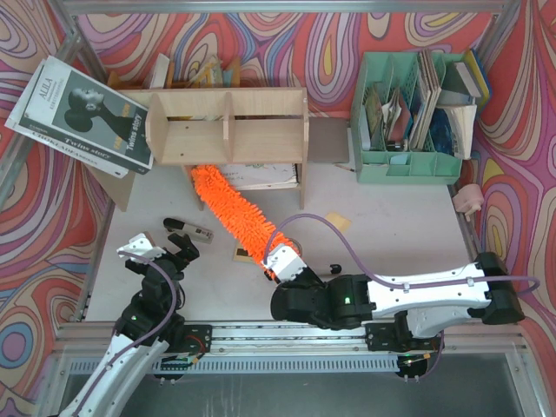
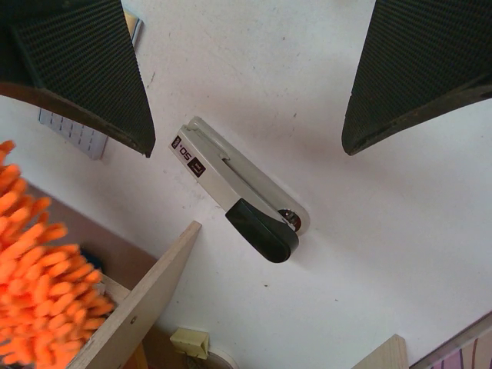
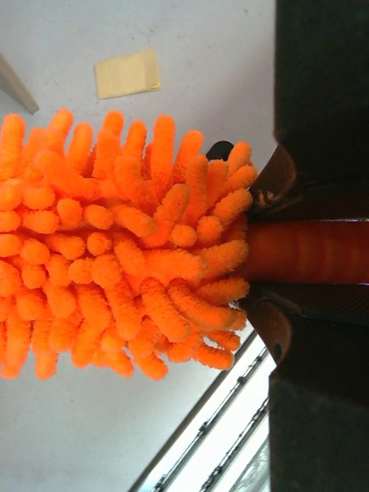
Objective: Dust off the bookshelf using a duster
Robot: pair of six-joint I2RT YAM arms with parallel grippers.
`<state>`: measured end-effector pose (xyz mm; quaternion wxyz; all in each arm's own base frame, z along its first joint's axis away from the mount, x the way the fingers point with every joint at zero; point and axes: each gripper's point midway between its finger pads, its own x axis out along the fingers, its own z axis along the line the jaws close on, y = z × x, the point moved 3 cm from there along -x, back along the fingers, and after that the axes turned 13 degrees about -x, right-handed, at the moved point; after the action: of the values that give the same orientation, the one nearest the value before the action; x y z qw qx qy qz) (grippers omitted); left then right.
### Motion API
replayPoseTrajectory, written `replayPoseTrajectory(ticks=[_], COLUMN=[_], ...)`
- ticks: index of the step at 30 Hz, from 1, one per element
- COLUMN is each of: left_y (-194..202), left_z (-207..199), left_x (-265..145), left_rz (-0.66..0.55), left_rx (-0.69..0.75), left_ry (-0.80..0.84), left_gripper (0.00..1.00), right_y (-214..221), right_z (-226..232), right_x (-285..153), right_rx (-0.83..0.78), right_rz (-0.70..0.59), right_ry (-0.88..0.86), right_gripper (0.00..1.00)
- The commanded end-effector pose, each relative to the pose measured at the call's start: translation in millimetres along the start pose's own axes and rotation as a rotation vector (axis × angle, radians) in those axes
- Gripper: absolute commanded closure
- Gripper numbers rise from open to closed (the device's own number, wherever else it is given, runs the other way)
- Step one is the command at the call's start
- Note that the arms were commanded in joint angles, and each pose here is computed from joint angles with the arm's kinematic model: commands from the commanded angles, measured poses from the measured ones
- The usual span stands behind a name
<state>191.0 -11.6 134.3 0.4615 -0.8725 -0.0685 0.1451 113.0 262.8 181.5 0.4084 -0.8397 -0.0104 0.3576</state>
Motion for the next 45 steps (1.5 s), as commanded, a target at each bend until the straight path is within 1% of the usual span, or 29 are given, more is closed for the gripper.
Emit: replayPoseTrajectory(ticks=[1,4,6,10,15,18,21,25,32,45], left_y=[4,5,4,5,5,5,5,4,5,5], left_z=[3,3,4,3,3,3,3,3,3,2], left_x=[2,2,2,2,2,2,2,2,2,2], left_rz=[0.0,0.002,0.002,0.002,0.003,0.002,0.002,0.002,0.002,0.004], left_rx=[0.006,0.01,0.009,0.009,0.01,0.011,0.011,0.011,0.011,0.011], left_ry=[-0.009,-0.009,-0.01,-0.009,-0.008,-0.009,-0.009,-0.01,-0.01,-0.008], left_gripper=[0.02,0.02,0.02,0.02,0.02,0.02,0.02,0.02,0.02,0.02], right_y=[-7,-1,0,-5,-6,-12,-23,-36,-49,-26], right_z=[-7,-17,-29,-49,-75,-81,-88,-92,-92,-69], right_x=[-9,-15,-23,-38,-48,-52,-58,-66,-67,-41], right_rx=[-0.205,-0.28,-0.298,-0.313,-0.402,-0.452,-0.467,-0.493,-0.502,-0.466], right_rz=[0.054,0.097,0.094,0.027,-0.004,-0.036,-0.103,-0.186,-0.254,-0.241], right_ry=[-0.018,-0.006,0.008,0.005,0.074,0.078,0.084,0.049,0.064,0.054], right_gripper=[1.0,1.0,1.0,1.0,1.0,1.0,1.0,1.0,1.0,1.0])
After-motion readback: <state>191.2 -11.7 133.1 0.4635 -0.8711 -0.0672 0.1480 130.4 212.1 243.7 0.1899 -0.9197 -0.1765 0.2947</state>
